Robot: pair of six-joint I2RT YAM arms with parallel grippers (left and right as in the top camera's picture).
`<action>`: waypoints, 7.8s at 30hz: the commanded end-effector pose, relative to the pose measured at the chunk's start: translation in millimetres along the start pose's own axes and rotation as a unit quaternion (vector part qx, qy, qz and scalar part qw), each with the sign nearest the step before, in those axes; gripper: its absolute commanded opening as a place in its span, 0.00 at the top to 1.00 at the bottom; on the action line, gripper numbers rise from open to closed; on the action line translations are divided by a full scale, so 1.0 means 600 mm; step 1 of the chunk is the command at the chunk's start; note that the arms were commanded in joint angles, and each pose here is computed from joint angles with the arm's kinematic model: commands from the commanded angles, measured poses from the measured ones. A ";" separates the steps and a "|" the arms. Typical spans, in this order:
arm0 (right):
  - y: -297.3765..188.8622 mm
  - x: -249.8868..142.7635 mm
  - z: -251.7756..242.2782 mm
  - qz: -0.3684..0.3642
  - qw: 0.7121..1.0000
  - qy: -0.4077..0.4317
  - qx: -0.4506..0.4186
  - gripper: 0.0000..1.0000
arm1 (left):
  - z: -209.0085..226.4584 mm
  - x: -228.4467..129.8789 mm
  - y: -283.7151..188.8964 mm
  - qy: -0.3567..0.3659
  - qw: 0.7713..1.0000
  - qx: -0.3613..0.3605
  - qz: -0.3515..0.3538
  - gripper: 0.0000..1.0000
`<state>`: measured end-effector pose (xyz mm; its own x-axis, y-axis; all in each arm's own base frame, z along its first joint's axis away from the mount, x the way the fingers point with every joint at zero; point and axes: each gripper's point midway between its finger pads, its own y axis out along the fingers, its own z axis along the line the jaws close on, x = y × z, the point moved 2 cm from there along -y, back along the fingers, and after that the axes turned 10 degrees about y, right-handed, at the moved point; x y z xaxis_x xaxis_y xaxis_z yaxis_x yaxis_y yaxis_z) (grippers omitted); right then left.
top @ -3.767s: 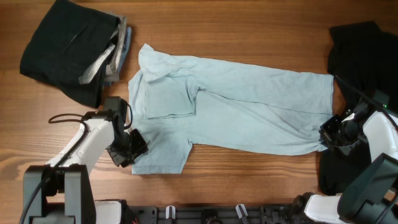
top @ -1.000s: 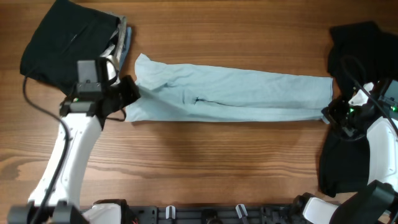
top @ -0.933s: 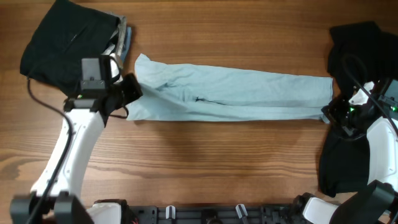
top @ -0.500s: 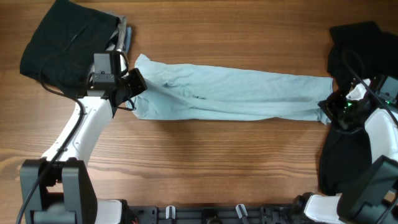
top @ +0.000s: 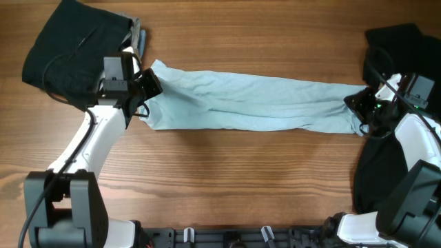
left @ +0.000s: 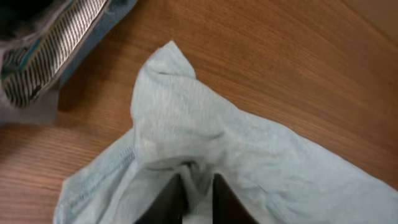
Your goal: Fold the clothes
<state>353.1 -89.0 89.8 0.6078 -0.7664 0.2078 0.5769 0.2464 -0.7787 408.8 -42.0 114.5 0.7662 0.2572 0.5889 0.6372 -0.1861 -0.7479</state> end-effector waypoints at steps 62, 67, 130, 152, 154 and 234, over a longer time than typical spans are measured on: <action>0.109 -0.158 0.035 0.165 0.978 -0.122 -0.032 0.60 | 0.164 -0.125 -0.139 -0.110 0.955 0.133 0.242 0.29; 0.122 -0.153 0.043 0.159 0.979 -0.127 -0.011 0.85 | 0.164 -0.124 -0.138 -0.110 0.955 0.132 0.240 0.30; 0.074 0.022 0.041 -0.062 0.996 -0.054 -0.030 0.62 | 0.165 -0.112 -0.131 -0.106 0.960 0.129 0.224 0.23; 0.105 -0.108 0.035 0.080 0.994 -0.058 -0.042 0.78 | 0.071 -0.132 -0.123 -0.015 0.965 -0.012 0.261 0.26; 0.105 -0.103 0.036 0.075 0.995 -0.054 -0.041 0.82 | 0.071 -0.132 -0.123 -0.015 0.965 -0.012 0.261 0.26; 0.000 -0.073 0.115 -0.017 0.978 -0.206 -0.004 0.42 | 0.092 -0.253 -0.049 -0.023 0.949 0.072 0.305 0.60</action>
<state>364.9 -15.8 120.5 0.7569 -0.4645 0.4597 0.5968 0.2045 -0.7759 272.2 -18.3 32.1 0.9831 0.1776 0.0437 0.0699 -0.1441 -0.9871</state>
